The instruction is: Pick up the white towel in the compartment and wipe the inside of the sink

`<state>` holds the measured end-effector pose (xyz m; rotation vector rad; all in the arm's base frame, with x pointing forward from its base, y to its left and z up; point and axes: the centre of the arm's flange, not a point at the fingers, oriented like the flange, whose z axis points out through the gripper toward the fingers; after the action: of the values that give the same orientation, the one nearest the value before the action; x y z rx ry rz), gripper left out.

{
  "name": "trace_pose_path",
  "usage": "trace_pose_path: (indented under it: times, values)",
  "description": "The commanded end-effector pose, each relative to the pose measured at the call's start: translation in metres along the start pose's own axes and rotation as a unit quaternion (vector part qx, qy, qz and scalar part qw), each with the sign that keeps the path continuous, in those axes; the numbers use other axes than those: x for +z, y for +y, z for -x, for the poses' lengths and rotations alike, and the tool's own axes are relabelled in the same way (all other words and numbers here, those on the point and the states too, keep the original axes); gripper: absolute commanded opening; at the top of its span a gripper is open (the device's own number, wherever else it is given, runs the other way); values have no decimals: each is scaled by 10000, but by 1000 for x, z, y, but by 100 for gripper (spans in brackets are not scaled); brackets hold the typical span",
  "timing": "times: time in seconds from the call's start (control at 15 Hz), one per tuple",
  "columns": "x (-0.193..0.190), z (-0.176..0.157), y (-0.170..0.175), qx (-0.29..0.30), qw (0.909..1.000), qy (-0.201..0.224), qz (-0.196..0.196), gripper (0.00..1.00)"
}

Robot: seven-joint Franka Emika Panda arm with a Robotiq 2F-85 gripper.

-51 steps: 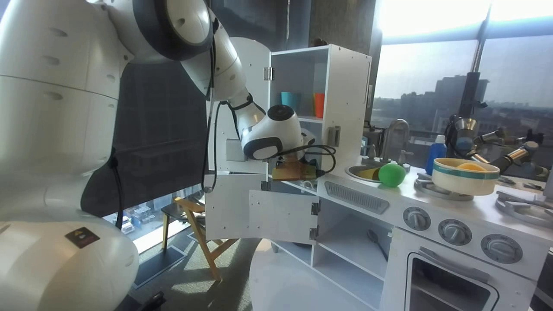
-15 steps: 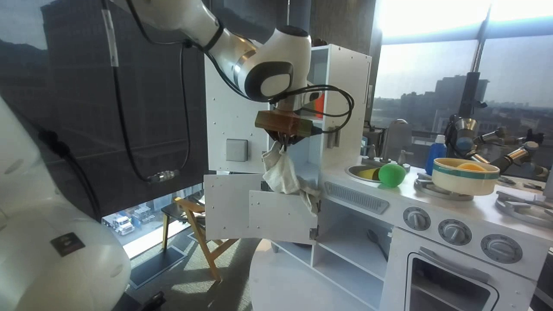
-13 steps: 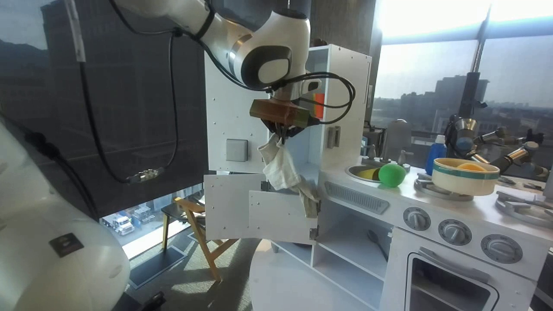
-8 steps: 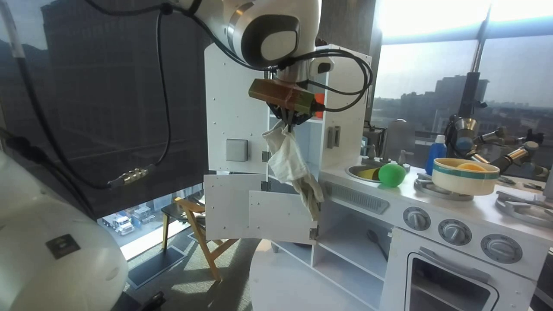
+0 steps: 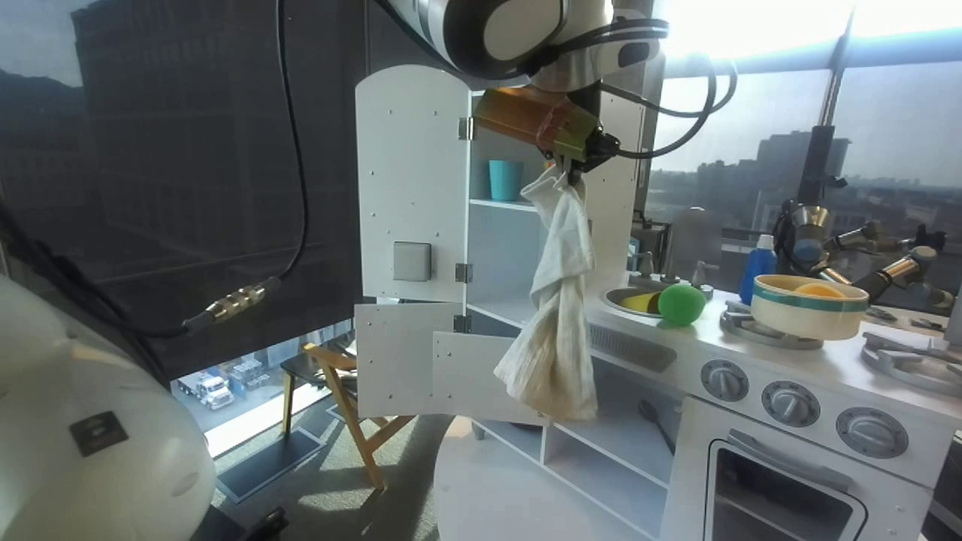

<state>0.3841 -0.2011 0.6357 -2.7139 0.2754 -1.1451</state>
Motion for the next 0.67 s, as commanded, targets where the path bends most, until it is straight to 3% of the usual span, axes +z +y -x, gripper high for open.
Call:
trace_pose_path:
  times: [0.0,0.33,0.6]
  values:
    - [-24,-34,5,36,9963,800,303,1]
    - [-24,-83,3,-240,9869,1472,611,2]
    - [-18,-120,-4,-405,9682,2218,1089,1]
